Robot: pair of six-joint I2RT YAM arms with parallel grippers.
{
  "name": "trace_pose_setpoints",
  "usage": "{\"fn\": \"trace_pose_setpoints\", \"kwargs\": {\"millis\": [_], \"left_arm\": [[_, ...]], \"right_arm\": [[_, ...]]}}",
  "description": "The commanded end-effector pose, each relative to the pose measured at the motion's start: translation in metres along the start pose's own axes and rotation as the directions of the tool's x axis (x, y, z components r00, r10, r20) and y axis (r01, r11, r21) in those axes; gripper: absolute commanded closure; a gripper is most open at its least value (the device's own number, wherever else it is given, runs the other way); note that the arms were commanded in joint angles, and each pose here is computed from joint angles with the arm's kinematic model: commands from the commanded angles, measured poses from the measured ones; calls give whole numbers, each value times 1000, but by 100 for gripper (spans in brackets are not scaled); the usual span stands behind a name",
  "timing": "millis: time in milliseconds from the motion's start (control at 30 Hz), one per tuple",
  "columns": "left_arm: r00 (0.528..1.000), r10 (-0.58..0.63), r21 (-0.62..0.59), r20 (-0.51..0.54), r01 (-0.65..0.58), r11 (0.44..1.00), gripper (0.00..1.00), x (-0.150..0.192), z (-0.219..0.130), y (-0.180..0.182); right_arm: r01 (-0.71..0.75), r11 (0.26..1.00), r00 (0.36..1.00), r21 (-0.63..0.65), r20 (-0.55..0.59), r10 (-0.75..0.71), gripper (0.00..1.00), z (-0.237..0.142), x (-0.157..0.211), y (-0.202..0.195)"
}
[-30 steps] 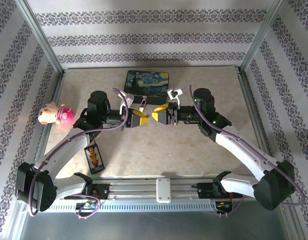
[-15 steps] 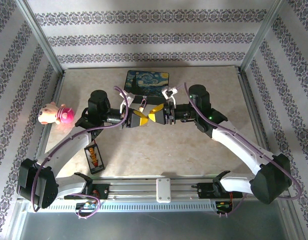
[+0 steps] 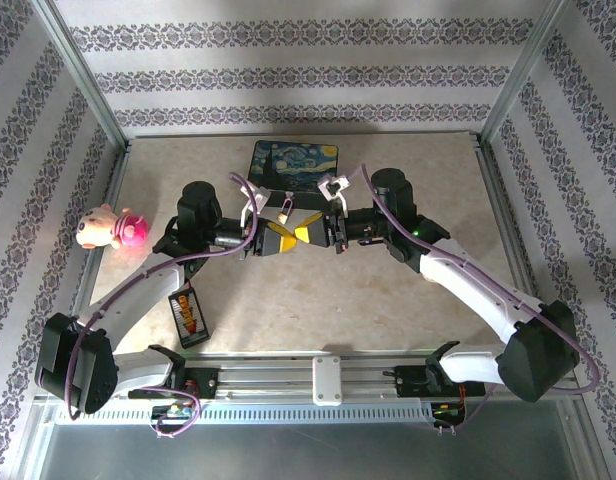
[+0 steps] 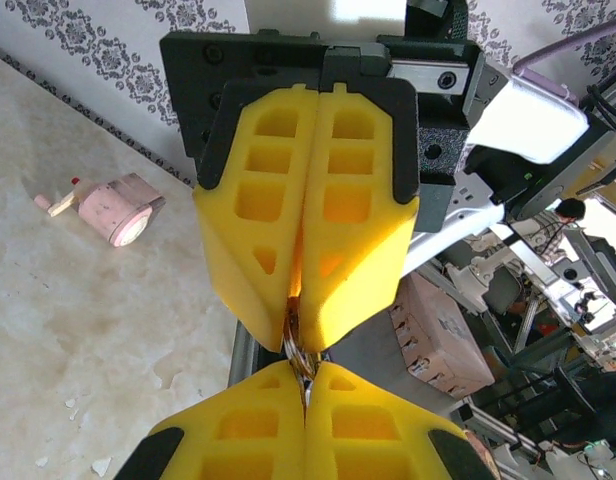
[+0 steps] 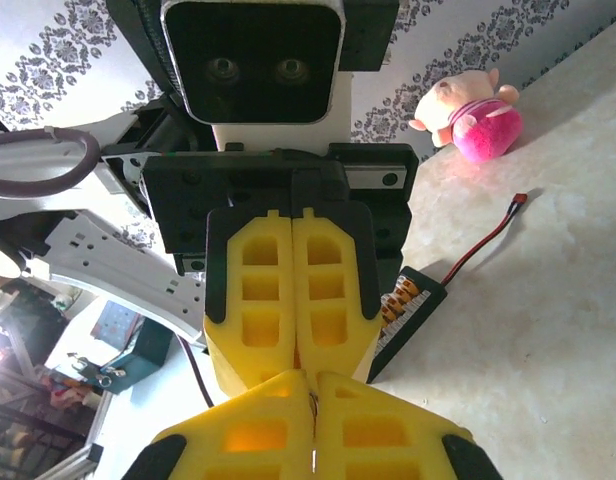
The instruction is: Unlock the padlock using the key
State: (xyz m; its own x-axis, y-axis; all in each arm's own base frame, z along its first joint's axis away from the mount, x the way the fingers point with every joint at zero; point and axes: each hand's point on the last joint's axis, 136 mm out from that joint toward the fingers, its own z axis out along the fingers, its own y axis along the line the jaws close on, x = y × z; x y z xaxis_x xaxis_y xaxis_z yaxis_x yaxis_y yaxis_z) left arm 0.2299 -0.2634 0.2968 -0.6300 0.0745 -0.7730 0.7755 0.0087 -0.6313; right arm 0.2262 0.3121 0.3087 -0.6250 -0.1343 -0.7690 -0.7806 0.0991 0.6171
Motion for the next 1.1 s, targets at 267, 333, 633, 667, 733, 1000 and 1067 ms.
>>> {"fn": "trace_pose_setpoints", "kwargs": {"millis": [267,333,633,667,733,1000,1067], "left_arm": [[983,39,-163,178,-10,987,69,-24,-32,19],[980,54,-211,193,-12,977,69,-27,-34,24],[968,169,-180,184,-135,974,61,-33,-27,6],[969,168,-170,180,-138,976,60,-33,-24,6],[971,161,-163,178,-133,978,59,-32,-23,10],[965,164,-108,205,-144,984,66,-38,-19,8],[969,153,-97,196,-136,986,66,-34,-18,8]], "right_arm": [[-3,990,985,142,169,-21,100,-23,-24,-8],[-22,987,981,156,194,-8,100,-25,-26,-10],[-63,990,976,123,215,36,100,-16,-29,-10],[-66,991,977,117,211,40,100,-14,-30,-9],[-67,992,978,103,206,44,100,-11,-31,-7],[-72,994,981,77,185,57,100,-2,-31,-4],[-70,994,980,79,189,54,100,-2,-32,-4]]}}
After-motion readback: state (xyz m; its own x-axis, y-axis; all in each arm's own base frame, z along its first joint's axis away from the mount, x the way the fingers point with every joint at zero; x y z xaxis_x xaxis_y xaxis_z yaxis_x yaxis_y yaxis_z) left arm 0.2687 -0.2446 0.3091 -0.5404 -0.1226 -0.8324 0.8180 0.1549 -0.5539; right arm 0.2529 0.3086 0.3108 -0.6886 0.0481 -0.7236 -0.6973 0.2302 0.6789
